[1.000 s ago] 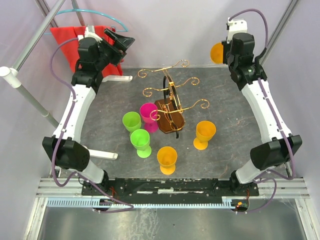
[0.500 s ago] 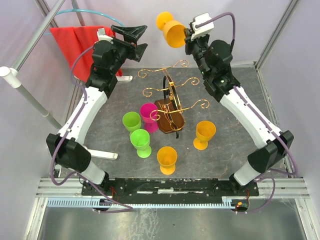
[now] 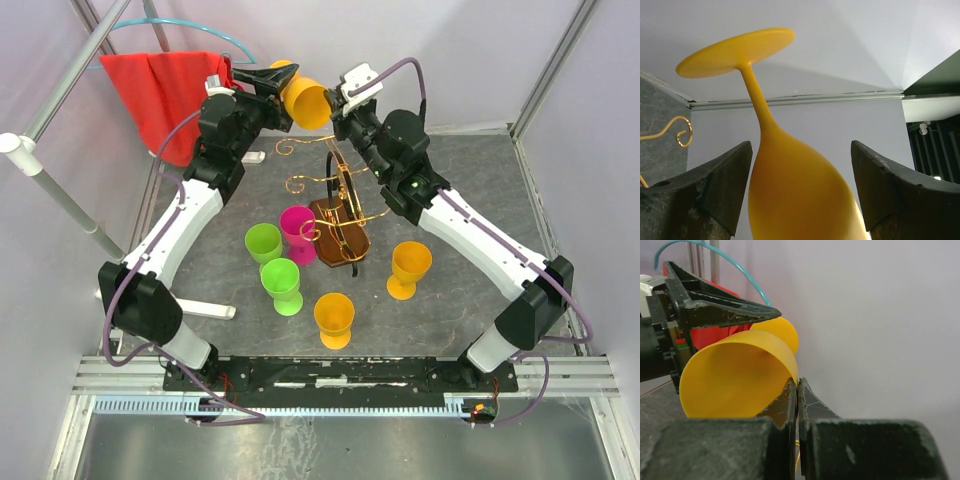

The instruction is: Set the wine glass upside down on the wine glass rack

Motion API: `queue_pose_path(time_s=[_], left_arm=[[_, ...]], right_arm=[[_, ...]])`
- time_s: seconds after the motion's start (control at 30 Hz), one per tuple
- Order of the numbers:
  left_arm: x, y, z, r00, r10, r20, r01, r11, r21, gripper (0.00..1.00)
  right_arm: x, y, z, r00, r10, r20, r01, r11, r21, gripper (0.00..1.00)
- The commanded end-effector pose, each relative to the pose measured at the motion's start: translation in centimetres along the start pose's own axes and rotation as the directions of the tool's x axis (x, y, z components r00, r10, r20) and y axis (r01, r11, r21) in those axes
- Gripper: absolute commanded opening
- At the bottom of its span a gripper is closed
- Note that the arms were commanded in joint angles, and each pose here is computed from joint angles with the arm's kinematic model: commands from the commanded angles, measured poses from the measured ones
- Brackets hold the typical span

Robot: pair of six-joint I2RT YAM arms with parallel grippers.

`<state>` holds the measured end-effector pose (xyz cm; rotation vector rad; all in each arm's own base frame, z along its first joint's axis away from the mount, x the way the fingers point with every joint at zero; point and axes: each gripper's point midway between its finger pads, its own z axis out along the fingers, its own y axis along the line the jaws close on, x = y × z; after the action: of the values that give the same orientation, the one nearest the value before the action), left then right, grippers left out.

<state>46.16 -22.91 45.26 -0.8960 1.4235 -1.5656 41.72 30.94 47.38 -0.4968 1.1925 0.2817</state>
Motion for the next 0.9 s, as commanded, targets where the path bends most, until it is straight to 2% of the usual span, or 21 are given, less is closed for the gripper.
queue_pose_path(time_s=[0.0,0.23,0.5,0.77,0.87], left_arm=[[-0.1,-3.8,-1.6,0.999,-0.036,0.017,0.034,0.994,0.103,0.82],[0.2,-3.7,-1.8,0.999,-0.037,0.004,0.037,0.994,0.102,0.59],[0.3,-3.3,-1.7,1.0,-0.021,0.007,0.02,0.997,0.08,0.62],[0.6,-2.8,-1.5,1.0,-0.027,-0.009,0.027,0.997,0.076,0.54],[0.7,-2.6,-1.4,0.999,-0.035,-0.015,0.036,0.997,0.075,0.58]], right_arm=[[-5.3,-0.3,-1.1,0.989,0.006,0.145,-0.008,1.0,0.014,0.01],[-5.0,0.0,-1.2,0.991,-0.031,0.127,0.025,0.999,0.048,0.01],[-4.6,0.6,-1.0,0.993,-0.077,0.092,0.07,0.995,0.076,0.01],[-5.3,1.8,-1.3,0.991,-0.055,0.125,0.053,0.998,0.021,0.01],[-5.5,1.9,-1.4,0.99,-0.052,0.133,0.051,0.999,0.013,0.01]])
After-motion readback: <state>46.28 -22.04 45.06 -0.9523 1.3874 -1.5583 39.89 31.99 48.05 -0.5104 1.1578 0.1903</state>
